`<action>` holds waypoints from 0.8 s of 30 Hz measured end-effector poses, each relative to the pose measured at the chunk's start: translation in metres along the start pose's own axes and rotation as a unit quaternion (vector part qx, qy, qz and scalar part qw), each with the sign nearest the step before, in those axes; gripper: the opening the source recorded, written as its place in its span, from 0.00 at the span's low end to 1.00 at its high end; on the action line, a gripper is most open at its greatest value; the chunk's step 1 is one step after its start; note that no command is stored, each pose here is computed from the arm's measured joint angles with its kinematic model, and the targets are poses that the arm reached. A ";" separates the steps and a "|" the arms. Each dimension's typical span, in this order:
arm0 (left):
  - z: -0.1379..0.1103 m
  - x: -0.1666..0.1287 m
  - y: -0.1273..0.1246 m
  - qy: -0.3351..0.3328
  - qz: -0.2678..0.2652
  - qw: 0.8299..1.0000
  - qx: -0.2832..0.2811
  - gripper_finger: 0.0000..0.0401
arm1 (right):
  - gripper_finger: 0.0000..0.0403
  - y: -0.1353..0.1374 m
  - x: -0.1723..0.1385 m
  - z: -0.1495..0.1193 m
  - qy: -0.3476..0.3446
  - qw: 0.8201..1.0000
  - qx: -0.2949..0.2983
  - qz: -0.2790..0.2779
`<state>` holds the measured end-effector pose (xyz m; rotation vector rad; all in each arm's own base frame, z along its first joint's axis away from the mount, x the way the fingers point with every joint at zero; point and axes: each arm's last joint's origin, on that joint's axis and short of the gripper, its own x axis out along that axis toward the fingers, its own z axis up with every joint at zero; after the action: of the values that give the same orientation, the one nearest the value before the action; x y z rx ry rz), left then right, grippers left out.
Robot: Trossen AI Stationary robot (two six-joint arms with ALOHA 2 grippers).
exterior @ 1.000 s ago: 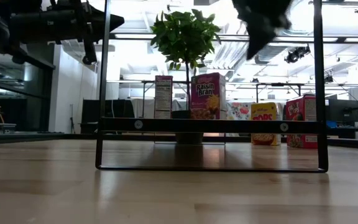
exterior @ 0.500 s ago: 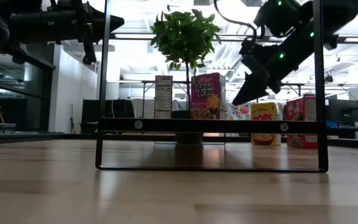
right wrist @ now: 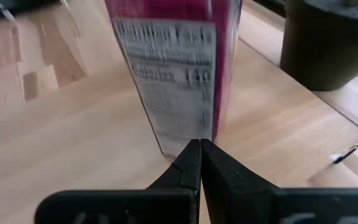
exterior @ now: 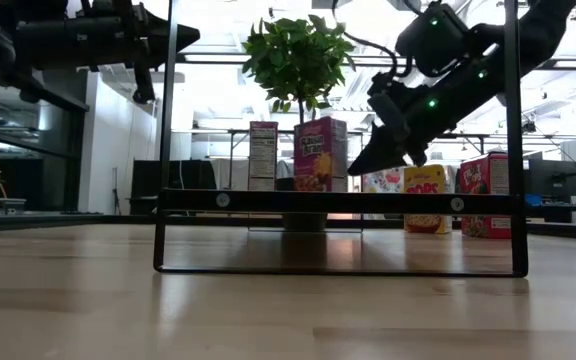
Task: Stack cereal on shelf
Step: Put the purple cereal box on the shelf aligned with the other purple cereal box
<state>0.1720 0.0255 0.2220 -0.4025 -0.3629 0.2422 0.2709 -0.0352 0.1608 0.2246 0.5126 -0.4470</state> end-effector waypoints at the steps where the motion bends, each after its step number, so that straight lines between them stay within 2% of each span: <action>1: 0.000 0.000 0.000 0.000 0.000 1.000 0.000 0.00 | 0.00 0.001 0.003 0.000 0.003 1.000 -0.001 0.001; 8: 0.000 0.000 0.000 0.000 0.000 1.000 0.004 0.00 | 0.00 0.010 0.020 0.011 0.005 1.000 -0.005 0.014; 17: 0.000 0.000 0.000 0.000 0.000 1.000 0.004 0.00 | 0.00 0.024 0.039 0.028 0.007 0.998 -0.028 0.060; 21: 0.000 0.000 0.000 0.000 0.000 1.000 0.004 0.00 | 0.00 0.027 0.038 0.028 0.031 0.996 -0.033 0.080; 24: 0.000 0.000 0.000 0.000 0.000 1.000 0.004 0.00 | 0.00 0.029 0.032 0.024 0.075 0.992 -0.044 0.092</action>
<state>0.1719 0.0255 0.2219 -0.3952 -0.3615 0.2436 0.3197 -0.0287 0.1670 0.2197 0.6512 -0.2281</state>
